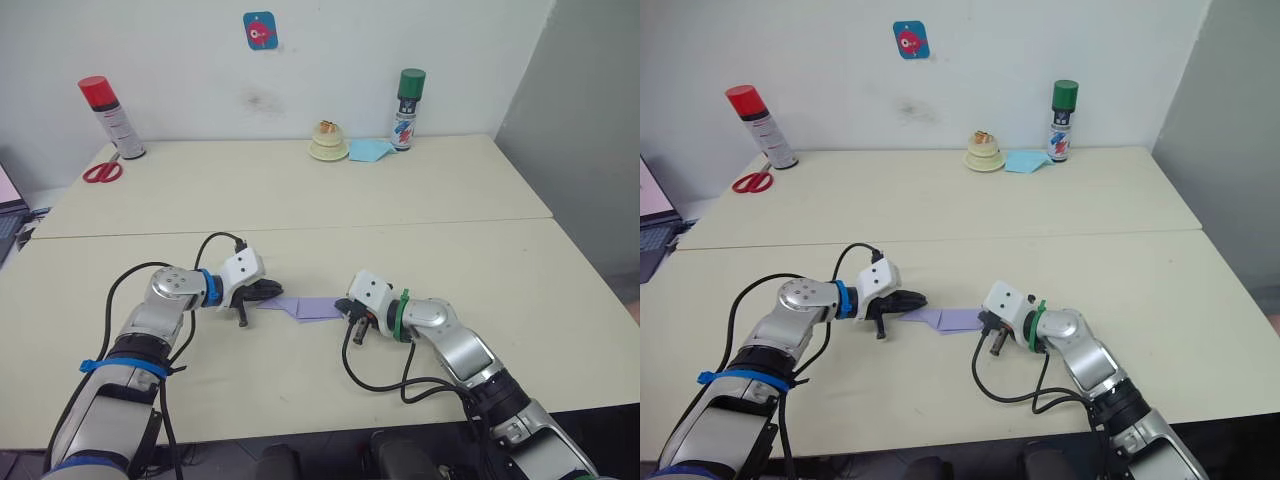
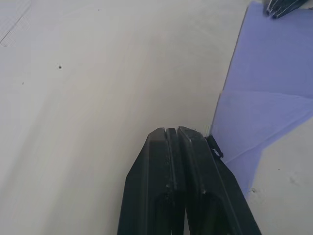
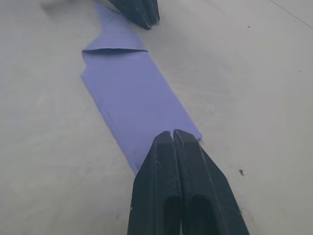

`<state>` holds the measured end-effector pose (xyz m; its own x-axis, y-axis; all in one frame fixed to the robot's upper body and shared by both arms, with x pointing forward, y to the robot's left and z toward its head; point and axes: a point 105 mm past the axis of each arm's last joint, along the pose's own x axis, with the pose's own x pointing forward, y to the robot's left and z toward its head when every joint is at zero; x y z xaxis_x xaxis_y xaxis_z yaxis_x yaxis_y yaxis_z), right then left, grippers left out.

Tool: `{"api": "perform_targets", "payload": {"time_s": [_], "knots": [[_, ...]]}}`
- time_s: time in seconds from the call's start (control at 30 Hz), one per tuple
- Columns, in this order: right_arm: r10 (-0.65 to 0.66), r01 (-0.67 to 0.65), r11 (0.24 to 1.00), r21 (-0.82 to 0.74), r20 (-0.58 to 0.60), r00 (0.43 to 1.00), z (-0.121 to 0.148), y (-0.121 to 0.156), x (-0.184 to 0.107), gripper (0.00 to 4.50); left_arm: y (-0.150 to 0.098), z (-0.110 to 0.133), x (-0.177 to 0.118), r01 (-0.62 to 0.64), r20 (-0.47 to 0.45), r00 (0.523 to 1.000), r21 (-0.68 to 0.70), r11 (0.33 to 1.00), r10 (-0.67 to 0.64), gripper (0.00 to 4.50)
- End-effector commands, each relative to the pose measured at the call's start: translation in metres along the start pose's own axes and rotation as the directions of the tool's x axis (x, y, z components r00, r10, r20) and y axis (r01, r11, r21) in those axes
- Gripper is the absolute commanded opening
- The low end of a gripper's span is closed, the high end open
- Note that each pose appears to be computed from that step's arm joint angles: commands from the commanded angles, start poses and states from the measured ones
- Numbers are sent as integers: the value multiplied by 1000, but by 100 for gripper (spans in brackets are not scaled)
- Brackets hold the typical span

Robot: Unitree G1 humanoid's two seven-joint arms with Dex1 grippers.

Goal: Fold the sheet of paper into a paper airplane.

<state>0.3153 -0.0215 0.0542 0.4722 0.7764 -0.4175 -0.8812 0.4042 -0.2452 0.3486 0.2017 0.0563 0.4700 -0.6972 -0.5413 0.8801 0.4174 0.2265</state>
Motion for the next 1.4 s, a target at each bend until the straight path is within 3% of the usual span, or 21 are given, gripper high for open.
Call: {"api": "perform_targets", "payload": {"time_s": [0.03, 0.27, 0.4, 0.5, 0.7, 0.9, 1.2, 1.4], "knots": [[14, -11, 999, 41, -80, 997, -22, 5, 0, 5, -9, -58, -26, -39, -181, 983, -145, 989, 12, 36], [29, -28, 999, 17, -51, 998, -15, 6, 2, 5, 12, 25, -41, -61, 130, 989, -88, 994, 72, 36], [28, -28, 1000, 9, -46, 999, -14, 5, 2, 5, 1, 56, -34, -19, 179, 984, -15, 1000, 21, 36], [29, -29, 1000, 3, -44, 999, -14, 5, 2, 5, -16, 65, -20, 34, 180, 983, 14, 999, -36, 36], [38, -38, 999, -1, -4, 999, -4, 9, 6, 5, -40, 33, 7, 97, 67, 993, 16, 995, -98, 36], [61, -65, 997, 32, 111, 992, 21, 18, 15, 5, -41, 5, 17, 87, 17, 996, -70, 994, -86, 36], [63, -63, 998, 13, -36, 997, -7, 20, 31, 5, -35, -12, 7, 50, 1, 999, -188, 981, -51, 36], [75, -74, 997, 17, -68, 995, -15, 20, 26, 5, -30, -43, -18, -32, -105, 994, -229, 973, 8, 36]]}}
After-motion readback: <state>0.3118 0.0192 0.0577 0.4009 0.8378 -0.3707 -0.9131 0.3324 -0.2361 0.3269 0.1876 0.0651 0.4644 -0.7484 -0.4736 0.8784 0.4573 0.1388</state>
